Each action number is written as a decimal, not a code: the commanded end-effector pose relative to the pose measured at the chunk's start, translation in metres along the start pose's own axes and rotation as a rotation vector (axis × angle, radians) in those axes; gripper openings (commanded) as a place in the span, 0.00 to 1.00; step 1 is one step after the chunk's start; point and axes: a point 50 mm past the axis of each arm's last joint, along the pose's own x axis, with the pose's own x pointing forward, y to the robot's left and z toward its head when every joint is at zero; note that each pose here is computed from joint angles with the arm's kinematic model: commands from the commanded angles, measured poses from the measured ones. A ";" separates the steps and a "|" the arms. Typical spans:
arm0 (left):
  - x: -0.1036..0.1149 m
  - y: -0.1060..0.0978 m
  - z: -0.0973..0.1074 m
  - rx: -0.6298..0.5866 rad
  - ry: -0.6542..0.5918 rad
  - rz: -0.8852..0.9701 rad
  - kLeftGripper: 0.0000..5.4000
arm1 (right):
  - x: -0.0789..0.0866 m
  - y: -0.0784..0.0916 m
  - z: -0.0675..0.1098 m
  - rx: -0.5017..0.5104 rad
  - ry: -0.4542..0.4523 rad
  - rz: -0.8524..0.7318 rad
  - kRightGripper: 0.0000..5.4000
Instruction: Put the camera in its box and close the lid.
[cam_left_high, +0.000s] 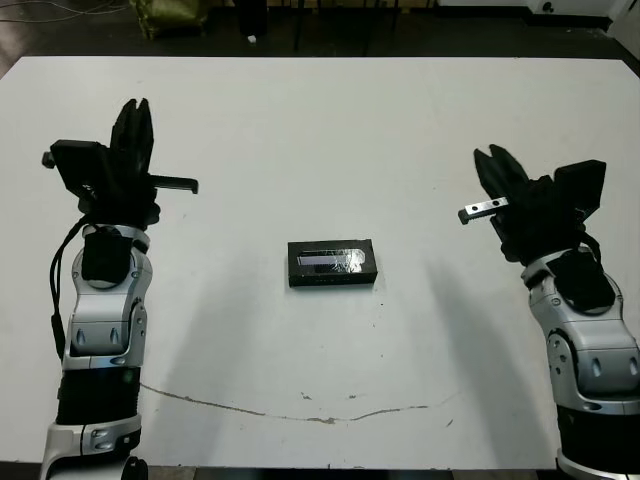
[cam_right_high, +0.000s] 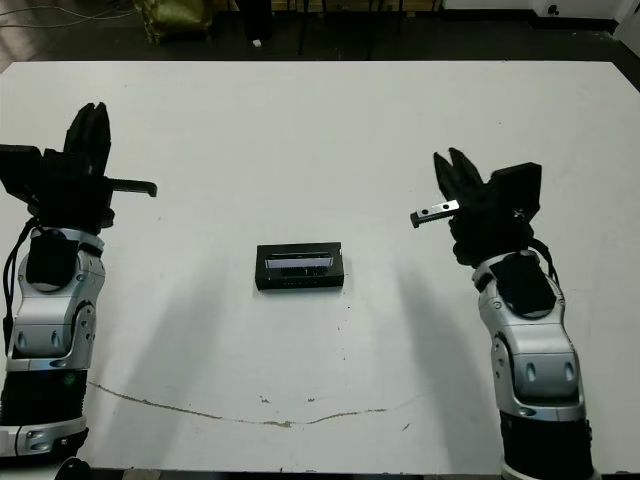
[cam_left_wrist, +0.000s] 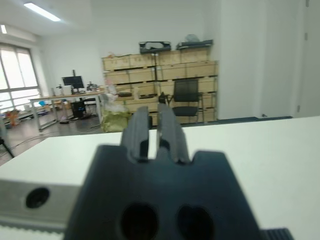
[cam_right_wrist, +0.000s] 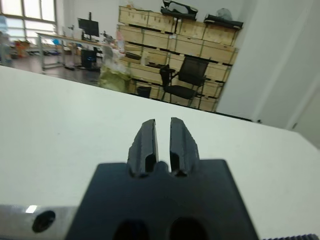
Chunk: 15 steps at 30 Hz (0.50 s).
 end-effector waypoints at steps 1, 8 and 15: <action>-0.007 0.000 -0.012 -0.023 0.035 0.006 0.00 | -0.005 0.002 -0.006 -0.015 0.027 -0.022 0.00; -0.009 -0.002 -0.017 -0.105 0.065 0.009 0.00 | -0.003 0.003 -0.006 -0.003 0.033 -0.057 0.00; -0.010 -0.005 -0.016 -0.112 0.071 -0.003 0.00 | 0.000 0.001 -0.013 0.076 -0.005 -0.031 0.00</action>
